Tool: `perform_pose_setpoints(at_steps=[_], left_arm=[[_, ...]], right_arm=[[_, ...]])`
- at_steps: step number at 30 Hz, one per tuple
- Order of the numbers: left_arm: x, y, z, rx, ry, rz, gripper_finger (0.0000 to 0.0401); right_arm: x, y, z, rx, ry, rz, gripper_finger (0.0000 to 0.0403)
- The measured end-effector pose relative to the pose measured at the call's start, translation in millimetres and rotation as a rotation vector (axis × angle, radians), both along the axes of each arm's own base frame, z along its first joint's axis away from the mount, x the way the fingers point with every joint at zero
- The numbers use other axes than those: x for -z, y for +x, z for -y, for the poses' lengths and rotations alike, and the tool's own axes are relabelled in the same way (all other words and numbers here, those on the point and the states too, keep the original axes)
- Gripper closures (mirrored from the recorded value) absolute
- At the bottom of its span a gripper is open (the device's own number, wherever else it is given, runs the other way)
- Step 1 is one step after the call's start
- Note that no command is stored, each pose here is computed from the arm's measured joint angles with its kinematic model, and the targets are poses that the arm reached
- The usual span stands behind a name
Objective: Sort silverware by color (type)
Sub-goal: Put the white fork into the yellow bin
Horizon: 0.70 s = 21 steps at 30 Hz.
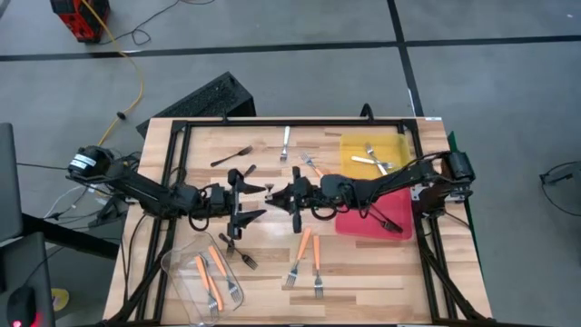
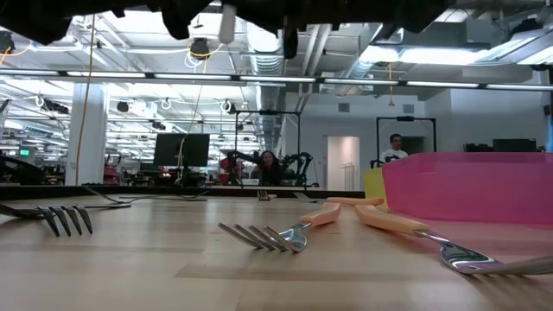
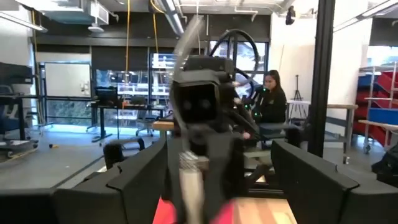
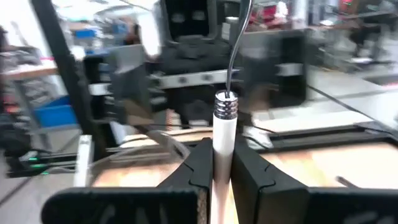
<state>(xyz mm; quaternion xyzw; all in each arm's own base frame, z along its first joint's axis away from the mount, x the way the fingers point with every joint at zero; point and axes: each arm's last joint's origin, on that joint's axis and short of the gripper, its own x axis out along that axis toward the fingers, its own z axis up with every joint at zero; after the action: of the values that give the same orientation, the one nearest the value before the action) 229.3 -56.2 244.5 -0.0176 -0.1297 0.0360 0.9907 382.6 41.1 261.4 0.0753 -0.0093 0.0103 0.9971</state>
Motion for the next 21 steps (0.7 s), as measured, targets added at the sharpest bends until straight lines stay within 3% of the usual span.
perform_pose_setpoints(at_steps=[7, 16, 21], left_arm=[[-5, -13, -4, -0.032, -0.048, -0.095, 0.0127], [1, -18, -6, -0.074, -0.106, -0.194, 0.0127], [5, -18, -6, -0.075, -0.112, -0.224, 0.0127]], right_arm=[[-28, -21, 9, 0.150, -0.086, -0.041, 0.0348], [-67, -70, 26, 0.448, -0.196, -0.180, 0.0348], [-72, -97, 34, 0.676, -0.231, -0.307, 0.0348]])
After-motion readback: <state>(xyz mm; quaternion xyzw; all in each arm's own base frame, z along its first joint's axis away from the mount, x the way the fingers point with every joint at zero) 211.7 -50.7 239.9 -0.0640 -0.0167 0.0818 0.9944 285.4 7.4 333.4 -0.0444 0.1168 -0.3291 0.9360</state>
